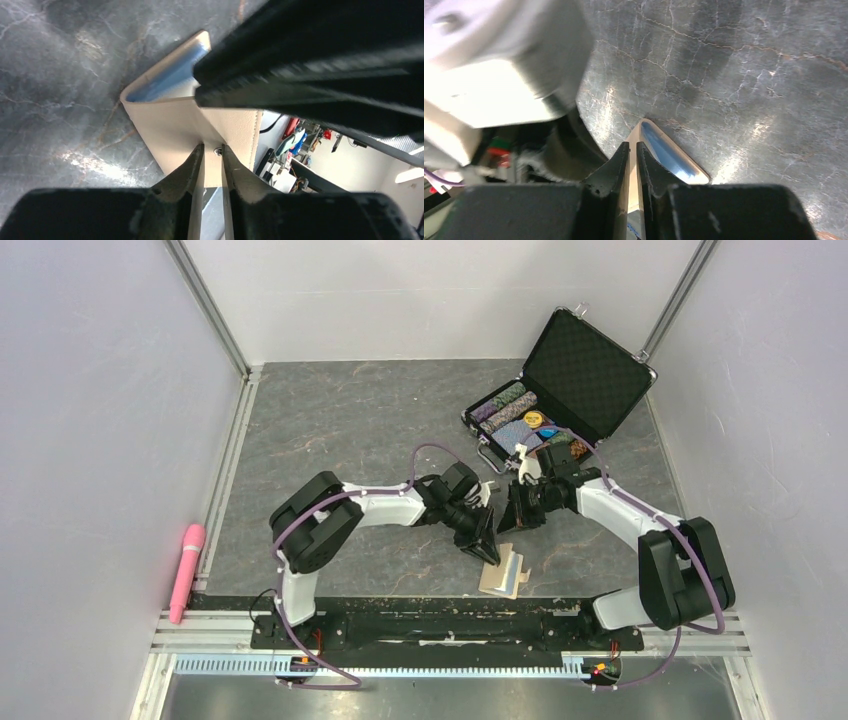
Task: Put the credit cards into the card holder
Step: Close the card holder at the center of the board.
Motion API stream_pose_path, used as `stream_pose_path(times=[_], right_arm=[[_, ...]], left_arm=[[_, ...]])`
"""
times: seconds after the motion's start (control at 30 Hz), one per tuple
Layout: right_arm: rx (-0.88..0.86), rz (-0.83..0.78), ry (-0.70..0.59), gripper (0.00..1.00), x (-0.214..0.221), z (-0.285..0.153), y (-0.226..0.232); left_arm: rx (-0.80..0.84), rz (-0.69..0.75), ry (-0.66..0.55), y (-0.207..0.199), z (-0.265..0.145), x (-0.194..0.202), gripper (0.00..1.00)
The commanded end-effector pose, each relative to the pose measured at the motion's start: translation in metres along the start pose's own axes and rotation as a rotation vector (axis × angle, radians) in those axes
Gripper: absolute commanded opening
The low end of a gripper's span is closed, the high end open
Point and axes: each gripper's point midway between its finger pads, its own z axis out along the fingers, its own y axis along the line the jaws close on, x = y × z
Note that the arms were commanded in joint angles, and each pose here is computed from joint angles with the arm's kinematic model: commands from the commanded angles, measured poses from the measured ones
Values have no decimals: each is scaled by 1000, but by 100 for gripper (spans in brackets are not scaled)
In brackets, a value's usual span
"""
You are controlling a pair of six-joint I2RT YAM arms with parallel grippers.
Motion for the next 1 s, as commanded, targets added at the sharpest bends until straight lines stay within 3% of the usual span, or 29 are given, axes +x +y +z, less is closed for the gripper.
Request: stream_pose_path(times=[0.0,0.3,0.43,0.57,0.97], right_arm=[[-64,-32,-30,11,-4,-4,11],[73,-46,-50,10,-11,-17,-7],[78,-47,9,9,1,-15,-11],[59,-19,81,3,24,-8,-16],[57,54,188,0,63,10,-33]], left_arm=[[-42,-14,31,8,8,-4,22],[-120,12,53,15,15,-11,19],[-189,21,64,25,13,-11,21],[-203,12,76,29,15,-11,23],[-77,86,20,-25,5,-19,36]])
